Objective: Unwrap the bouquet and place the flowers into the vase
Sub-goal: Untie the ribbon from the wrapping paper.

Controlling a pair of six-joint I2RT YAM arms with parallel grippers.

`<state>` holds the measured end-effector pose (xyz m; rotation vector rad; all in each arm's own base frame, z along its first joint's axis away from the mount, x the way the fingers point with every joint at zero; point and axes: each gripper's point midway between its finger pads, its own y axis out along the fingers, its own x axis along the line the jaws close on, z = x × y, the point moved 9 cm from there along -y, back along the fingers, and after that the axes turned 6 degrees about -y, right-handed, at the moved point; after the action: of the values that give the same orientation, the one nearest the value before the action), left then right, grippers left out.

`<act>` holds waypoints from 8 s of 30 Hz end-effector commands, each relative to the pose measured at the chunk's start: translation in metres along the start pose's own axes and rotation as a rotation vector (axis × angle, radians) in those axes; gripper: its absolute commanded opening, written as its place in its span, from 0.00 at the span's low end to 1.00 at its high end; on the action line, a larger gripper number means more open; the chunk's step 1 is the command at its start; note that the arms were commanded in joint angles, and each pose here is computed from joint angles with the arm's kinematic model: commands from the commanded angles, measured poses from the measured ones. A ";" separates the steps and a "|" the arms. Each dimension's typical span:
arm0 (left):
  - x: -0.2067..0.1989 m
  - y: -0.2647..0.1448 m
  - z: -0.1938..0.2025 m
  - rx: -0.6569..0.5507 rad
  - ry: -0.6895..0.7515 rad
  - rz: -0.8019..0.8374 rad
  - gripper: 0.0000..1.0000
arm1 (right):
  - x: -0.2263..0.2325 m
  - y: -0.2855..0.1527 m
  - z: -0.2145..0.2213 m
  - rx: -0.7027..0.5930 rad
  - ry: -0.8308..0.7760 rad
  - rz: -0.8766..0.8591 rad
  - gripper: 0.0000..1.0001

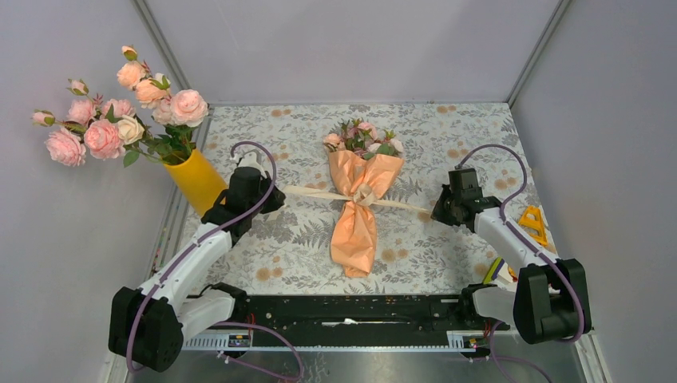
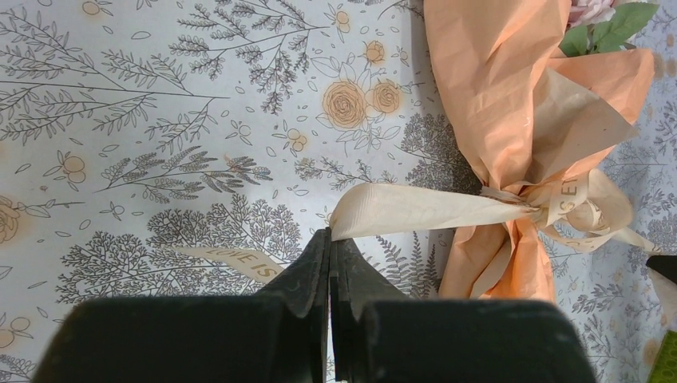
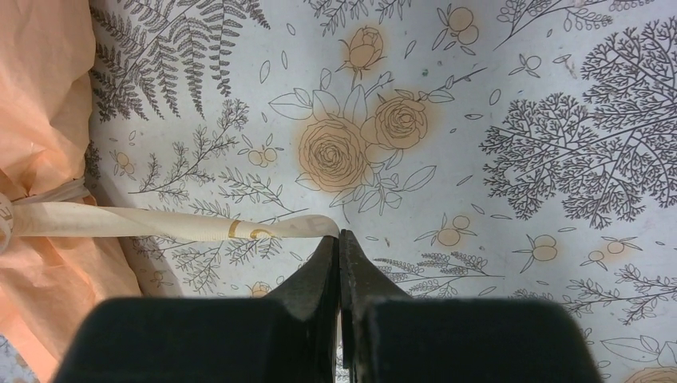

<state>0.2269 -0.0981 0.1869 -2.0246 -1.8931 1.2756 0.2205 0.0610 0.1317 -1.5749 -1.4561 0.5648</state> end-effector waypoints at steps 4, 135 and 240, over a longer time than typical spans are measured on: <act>-0.003 -0.010 -0.017 -0.045 -0.013 0.017 0.00 | -0.006 -0.007 -0.012 -0.009 0.007 0.014 0.00; 0.076 -0.096 -0.075 -0.271 0.185 -0.556 0.00 | -0.111 -0.062 -0.083 -0.294 0.384 0.421 0.00; -0.128 0.060 0.074 0.269 0.246 0.452 0.00 | 0.114 0.023 -0.029 -0.023 -0.304 -0.324 0.00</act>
<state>0.2444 -0.2573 0.1431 -2.3061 -1.1021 1.2502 0.2744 0.1643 0.1262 -1.1825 -1.8361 0.6502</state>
